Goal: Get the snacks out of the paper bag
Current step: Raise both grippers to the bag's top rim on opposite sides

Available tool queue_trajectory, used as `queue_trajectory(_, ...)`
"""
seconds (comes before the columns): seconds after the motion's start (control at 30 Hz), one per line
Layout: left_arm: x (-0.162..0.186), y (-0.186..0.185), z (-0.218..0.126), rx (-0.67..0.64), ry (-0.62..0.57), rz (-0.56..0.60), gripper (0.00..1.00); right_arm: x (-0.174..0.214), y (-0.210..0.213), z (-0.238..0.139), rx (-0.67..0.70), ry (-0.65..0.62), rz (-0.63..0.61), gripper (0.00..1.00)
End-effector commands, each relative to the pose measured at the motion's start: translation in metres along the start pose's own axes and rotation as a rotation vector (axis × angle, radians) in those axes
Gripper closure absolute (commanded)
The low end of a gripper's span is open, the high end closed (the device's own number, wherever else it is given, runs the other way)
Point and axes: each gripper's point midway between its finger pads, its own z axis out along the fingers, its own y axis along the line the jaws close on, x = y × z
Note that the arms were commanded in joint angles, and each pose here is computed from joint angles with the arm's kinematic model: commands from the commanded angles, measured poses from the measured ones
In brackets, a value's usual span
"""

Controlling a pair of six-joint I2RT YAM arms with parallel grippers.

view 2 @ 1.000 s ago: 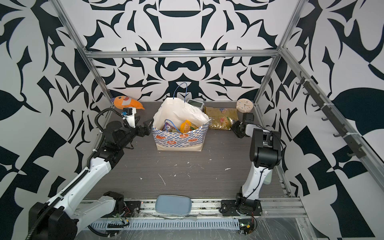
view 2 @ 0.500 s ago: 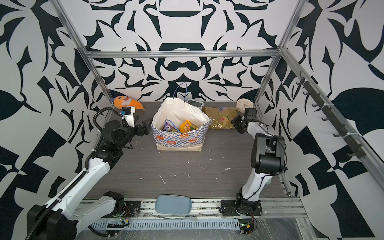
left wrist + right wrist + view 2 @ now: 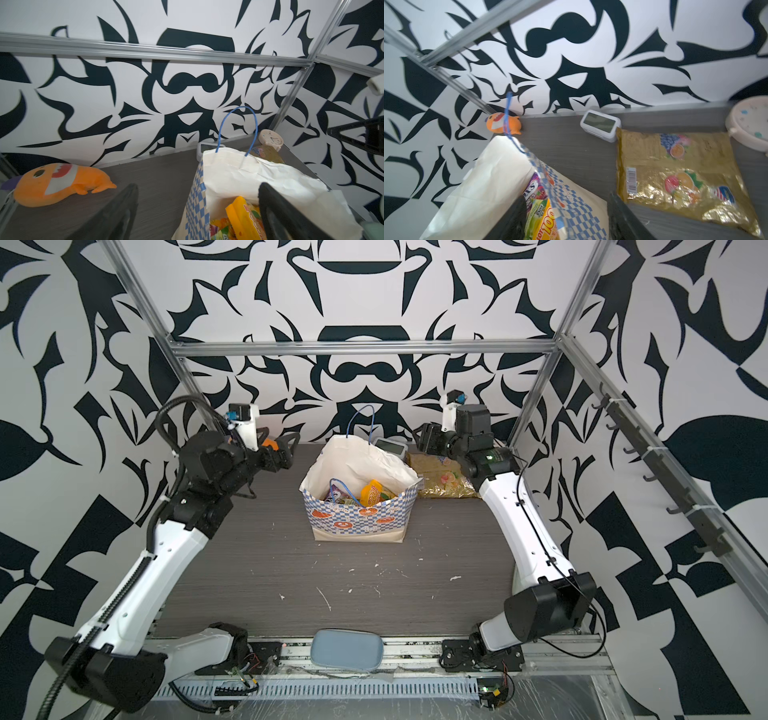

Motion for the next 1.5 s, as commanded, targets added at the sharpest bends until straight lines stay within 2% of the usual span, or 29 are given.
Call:
queue_trajectory(0.0, 0.052, -0.006, 0.023, 0.072, 0.25, -0.034, 0.05, 0.029, -0.006, 0.008, 0.056, 0.139, -0.096, 0.3)
queue_trajectory(0.13, 0.07, -0.01, 0.043, 0.122, 0.346, -0.025, 0.04, 0.044, 0.004, 0.02, 0.075, 0.211, -0.206, 0.26)
queue_trajectory(0.3, 0.087, -0.006, 0.063, 0.13, 0.399, -0.018, 0.01, 0.05, -0.007, 0.03, 0.14, 0.247, -0.269, 0.25)
queue_trajectory(0.5, 0.109, -0.007, 0.085, 0.136, 0.466, 0.008, 0.01, 0.065, 0.001, 0.05, 0.083, 0.306, -0.311, 0.25)
queue_trajectory(0.83, 0.137, 0.003, 0.123, 0.12, 0.531, 0.039, 0.14, 0.072, 0.009, 0.081, 0.067, 0.351, -0.418, 0.26)
queue_trajectory(0.87, 0.14, 0.004, 0.126, 0.122, 0.54, 0.046, 0.22, 0.074, 0.011, 0.085, 0.058, 0.362, -0.434, 0.26)
queue_trajectory(0.93, 0.142, 0.005, 0.129, 0.122, 0.555, 0.054, 0.27, 0.079, 0.016, 0.091, 0.043, 0.386, -0.467, 0.28)
queue_trajectory(1.0, 0.144, 0.005, 0.129, 0.124, 0.568, 0.066, 0.44, 0.085, 0.019, 0.098, 0.033, 0.412, -0.483, 0.32)
queue_trajectory(1.1, 0.149, 0.008, 0.127, 0.116, 0.575, 0.087, 0.59, 0.091, 0.024, 0.109, 0.011, 0.431, -0.49, 0.36)
queue_trajectory(1.47, 0.144, 0.028, 0.116, 0.013, 0.569, 0.193, 0.96, 0.092, 0.046, 0.128, -0.064, 0.41, -0.458, 0.47)
